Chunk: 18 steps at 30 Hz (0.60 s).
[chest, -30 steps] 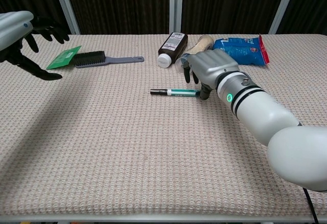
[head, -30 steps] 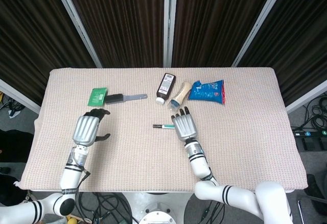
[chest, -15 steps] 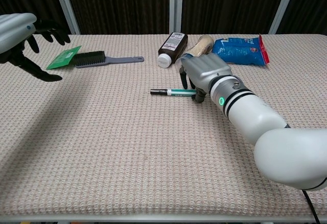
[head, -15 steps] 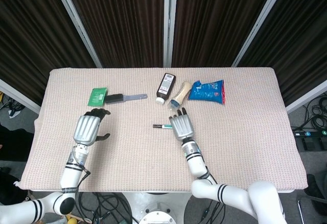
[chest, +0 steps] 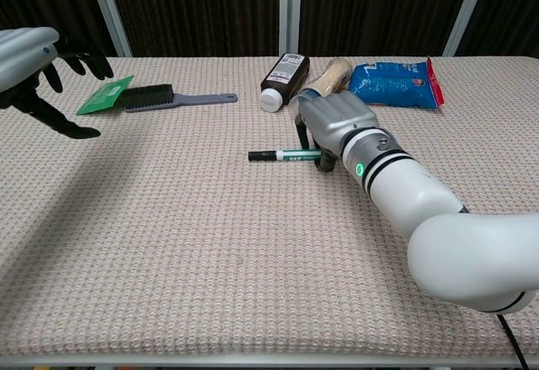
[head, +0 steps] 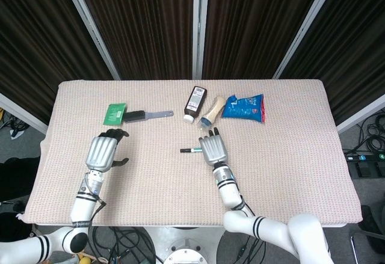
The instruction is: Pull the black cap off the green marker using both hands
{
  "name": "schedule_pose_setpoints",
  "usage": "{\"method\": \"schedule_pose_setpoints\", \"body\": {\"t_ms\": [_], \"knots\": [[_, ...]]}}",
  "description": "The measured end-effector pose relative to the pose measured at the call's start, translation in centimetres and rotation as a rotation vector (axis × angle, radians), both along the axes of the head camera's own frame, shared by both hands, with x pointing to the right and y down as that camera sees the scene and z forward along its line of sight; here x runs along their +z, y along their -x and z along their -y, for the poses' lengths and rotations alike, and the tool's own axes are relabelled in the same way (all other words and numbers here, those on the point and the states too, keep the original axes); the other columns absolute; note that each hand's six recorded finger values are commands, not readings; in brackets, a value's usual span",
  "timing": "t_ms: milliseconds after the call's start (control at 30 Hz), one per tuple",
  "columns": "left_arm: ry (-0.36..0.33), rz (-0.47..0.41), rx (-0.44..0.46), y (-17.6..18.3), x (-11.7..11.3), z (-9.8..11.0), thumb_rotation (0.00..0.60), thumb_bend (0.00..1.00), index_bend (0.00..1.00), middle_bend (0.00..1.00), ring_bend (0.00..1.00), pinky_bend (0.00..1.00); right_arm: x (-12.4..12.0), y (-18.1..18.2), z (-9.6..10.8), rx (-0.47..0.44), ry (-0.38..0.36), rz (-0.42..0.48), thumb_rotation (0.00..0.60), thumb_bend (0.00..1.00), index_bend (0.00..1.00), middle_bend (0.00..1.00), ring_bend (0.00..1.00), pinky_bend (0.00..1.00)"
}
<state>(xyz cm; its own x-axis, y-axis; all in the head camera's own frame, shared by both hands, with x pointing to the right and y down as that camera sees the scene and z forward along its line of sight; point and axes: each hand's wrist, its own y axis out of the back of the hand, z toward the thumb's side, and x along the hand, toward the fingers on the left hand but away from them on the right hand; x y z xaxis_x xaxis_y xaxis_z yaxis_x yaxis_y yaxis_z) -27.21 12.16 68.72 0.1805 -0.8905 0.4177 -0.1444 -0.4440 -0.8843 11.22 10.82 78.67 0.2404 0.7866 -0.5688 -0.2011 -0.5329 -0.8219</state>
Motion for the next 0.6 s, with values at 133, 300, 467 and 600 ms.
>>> {"method": "schedule_pose_setpoints", "body": {"t_ms": [133,300,467,600], "knots": [[0.002,-0.001,-0.001,0.0,0.1,0.0,0.600,0.00,0.33,0.30,0.28,0.41,-0.1,0.0,0.0,0.005,-0.006,0.004,0.600,0.26,0.56,0.54,0.24,0.18],[0.005,-0.003,-0.003,0.0,0.2,0.1,0.600,0.00,0.33,0.30,0.28,0.41,-0.6,-0.3,0.3,0.020,-0.028,0.018,0.600,0.27,0.59,0.56,0.26,0.19],[0.017,-0.003,-0.003,-0.2,0.6,0.3,0.600,0.00,0.33,0.30,0.28,0.41,-1.4,-0.9,0.7,0.039,-0.053,0.038,0.600,0.27,0.61,0.57,0.27,0.20],[0.031,0.002,0.005,-0.7,1.1,0.6,0.600,0.00,0.33,0.30,0.28,0.41,-2.6,-1.1,1.0,0.054,-0.074,0.068,0.600,0.28,0.62,0.58,0.27,0.21]]}}
